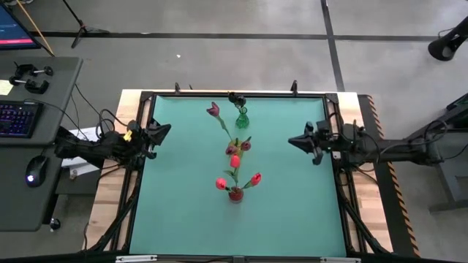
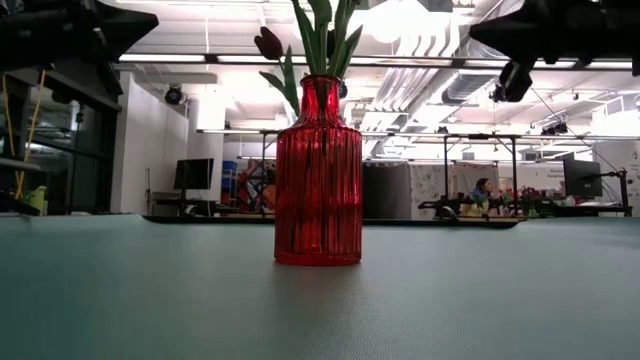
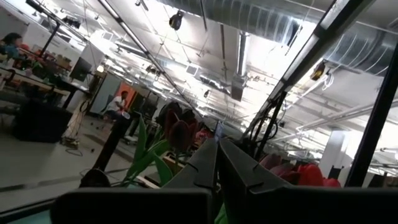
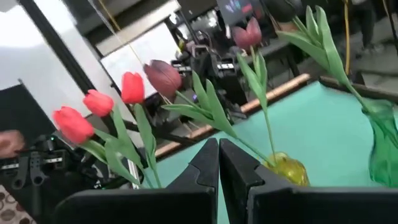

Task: Sort flowers into vase by color
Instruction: Return to Home Position

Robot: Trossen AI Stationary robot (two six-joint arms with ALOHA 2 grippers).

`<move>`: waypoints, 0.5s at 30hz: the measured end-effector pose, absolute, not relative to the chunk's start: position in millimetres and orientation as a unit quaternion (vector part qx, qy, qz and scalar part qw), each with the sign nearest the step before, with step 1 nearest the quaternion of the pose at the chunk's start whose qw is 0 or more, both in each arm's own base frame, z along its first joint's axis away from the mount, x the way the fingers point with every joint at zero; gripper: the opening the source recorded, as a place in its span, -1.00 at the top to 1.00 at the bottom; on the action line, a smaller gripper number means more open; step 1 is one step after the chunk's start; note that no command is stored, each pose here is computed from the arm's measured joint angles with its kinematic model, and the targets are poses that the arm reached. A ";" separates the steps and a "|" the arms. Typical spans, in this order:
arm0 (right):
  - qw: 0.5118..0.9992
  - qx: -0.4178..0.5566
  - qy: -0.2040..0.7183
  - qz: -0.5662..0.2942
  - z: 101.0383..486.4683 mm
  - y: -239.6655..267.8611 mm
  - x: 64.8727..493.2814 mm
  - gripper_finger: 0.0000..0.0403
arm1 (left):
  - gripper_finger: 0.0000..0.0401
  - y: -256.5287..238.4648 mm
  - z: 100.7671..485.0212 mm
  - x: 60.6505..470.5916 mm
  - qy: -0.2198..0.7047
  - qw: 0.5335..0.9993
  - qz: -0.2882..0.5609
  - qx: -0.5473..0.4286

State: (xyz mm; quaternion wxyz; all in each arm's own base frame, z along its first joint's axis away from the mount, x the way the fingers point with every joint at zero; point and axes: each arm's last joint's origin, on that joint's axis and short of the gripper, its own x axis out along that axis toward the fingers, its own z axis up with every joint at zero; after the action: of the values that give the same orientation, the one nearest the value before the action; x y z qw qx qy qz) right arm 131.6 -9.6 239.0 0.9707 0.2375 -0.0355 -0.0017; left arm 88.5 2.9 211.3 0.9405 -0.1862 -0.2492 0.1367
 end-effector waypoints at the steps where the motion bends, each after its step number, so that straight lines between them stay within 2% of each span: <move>1: 0.972 0.230 -0.044 0.002 237.4 -9.4 130.5 1.00 | 1.00 2.9 211.3 88.5 -0.249 0.940 0.137 -0.186; 6: 0.976 0.209 -0.067 0.007 228.3 -8.9 125.5 1.00 | 1.00 2.9 211.3 88.5 -0.249 0.940 0.136 -0.186; 15: 0.968 0.230 -0.095 0.029 193.6 -4.5 118.1 1.00 | 1.00 2.9 211.3 88.5 -0.249 0.941 0.136 -0.186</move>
State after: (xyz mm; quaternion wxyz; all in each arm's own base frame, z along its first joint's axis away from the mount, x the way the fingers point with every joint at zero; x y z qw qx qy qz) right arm 118.1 -4.5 193.6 0.9681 0.2302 -0.0949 0.0292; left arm 88.5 2.9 211.3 0.9406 -0.1863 -0.2492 0.1363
